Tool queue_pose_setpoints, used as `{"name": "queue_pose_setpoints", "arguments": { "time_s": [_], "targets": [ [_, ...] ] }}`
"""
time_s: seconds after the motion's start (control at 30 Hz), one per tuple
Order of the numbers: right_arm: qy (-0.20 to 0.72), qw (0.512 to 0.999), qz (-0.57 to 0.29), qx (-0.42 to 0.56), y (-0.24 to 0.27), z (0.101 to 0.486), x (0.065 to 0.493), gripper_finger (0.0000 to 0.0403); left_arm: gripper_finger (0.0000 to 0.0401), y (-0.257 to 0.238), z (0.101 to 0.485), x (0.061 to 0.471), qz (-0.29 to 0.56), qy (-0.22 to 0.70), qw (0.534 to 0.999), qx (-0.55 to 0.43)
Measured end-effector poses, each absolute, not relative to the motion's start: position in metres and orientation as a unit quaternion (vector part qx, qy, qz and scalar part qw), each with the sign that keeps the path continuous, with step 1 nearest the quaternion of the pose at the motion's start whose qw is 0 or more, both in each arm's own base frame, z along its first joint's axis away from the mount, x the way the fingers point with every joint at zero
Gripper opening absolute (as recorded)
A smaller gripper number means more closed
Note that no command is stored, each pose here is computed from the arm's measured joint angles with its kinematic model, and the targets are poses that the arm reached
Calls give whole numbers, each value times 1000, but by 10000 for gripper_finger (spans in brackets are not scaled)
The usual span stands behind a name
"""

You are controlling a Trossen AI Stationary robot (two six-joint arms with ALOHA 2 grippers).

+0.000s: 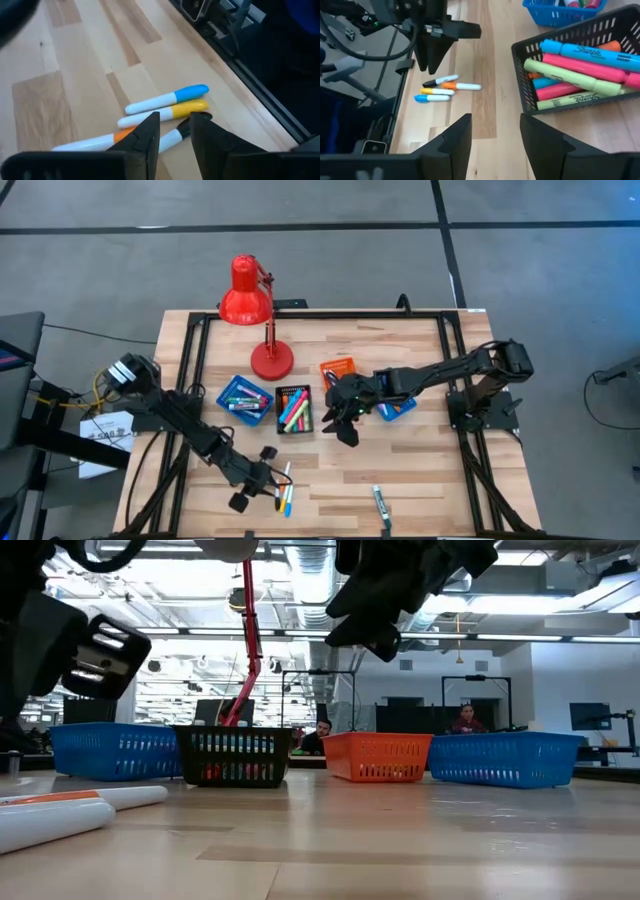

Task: Pick & Place Markers
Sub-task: Put the small white and black highlighter pen into the right blue basket

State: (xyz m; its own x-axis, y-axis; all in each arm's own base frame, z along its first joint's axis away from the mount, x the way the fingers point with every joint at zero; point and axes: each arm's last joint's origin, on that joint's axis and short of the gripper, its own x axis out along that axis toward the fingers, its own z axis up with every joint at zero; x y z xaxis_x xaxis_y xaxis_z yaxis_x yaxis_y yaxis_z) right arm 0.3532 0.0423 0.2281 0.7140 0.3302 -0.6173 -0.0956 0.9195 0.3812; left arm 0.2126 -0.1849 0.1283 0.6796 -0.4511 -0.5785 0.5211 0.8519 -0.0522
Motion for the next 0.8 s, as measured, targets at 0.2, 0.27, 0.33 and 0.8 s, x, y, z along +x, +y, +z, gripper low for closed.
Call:
{"name": "queue_pose_setpoints", "arguments": {
  "time_s": [0.2,0.27,0.33,0.8],
  "targets": [
    [361,910,113,172,42,228,353,153,102,-186,119,214,-265,313,910,70],
    [361,910,113,172,42,228,353,152,102,-186,113,215,-263,321,907,75],
    [360,910,113,172,42,228,353,152,102,-185,108,216,-261,326,905,80],
    [358,911,113,172,42,229,354,147,102,-190,92,220,-274,341,899,38]
  ]
}}
